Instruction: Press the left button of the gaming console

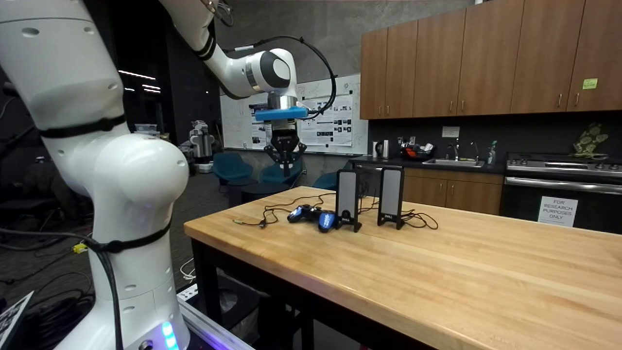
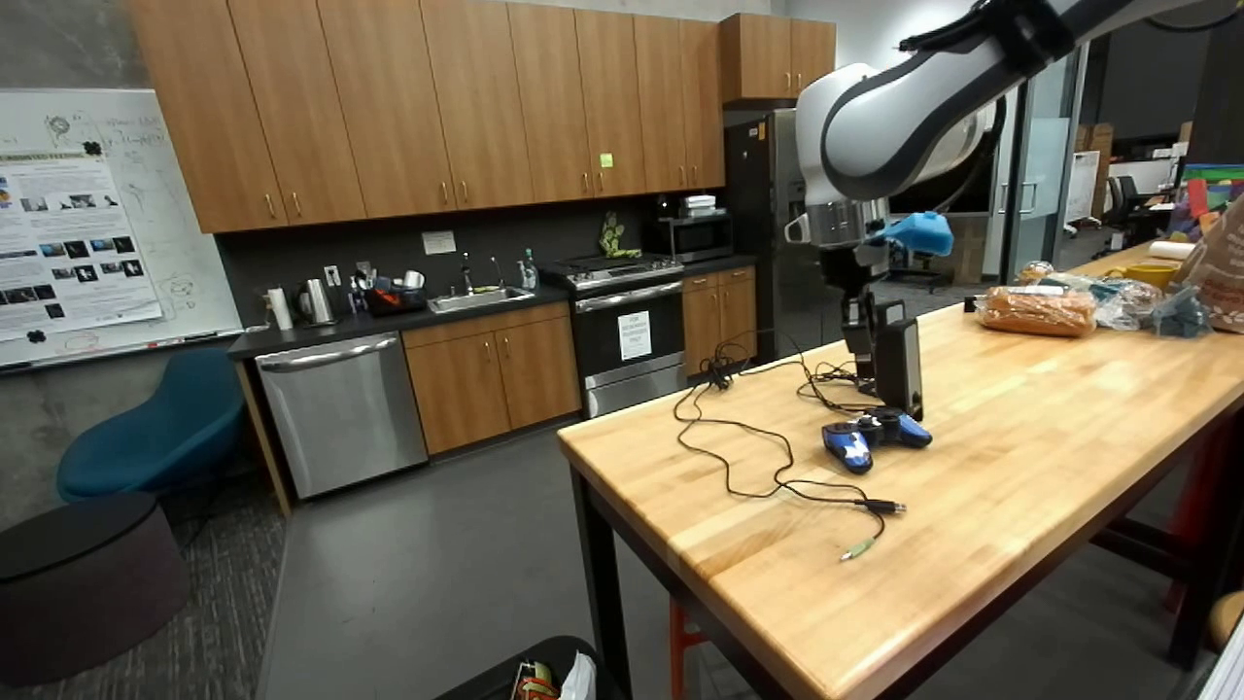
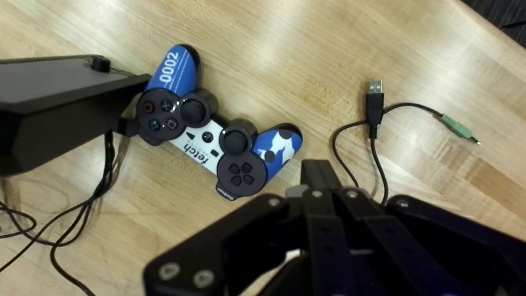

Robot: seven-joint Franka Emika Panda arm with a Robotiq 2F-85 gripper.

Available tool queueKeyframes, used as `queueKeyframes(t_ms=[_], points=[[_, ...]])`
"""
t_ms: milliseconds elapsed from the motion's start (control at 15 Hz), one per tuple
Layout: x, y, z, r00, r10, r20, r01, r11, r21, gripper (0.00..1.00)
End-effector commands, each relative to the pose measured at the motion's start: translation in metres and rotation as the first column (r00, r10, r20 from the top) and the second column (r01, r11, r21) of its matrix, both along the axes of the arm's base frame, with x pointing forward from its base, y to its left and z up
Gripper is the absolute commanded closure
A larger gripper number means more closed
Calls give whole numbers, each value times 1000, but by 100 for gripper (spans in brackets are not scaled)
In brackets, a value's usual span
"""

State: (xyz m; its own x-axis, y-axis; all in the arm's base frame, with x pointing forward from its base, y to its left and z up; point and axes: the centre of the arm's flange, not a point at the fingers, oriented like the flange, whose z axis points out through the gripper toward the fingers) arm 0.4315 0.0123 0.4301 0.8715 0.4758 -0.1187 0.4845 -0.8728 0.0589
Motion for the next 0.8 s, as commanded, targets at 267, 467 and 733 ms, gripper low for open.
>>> queueKeyframes(t_ms=[267, 467, 733], points=[[-29, -9, 40, 1000, -11, -6, 12, 1000, 14, 63], [-36, -13, 49, 1000, -24, -2, 24, 1000, 11, 43], [-47, -21, 61, 999, -32, -13, 32, 999, 33, 17]])
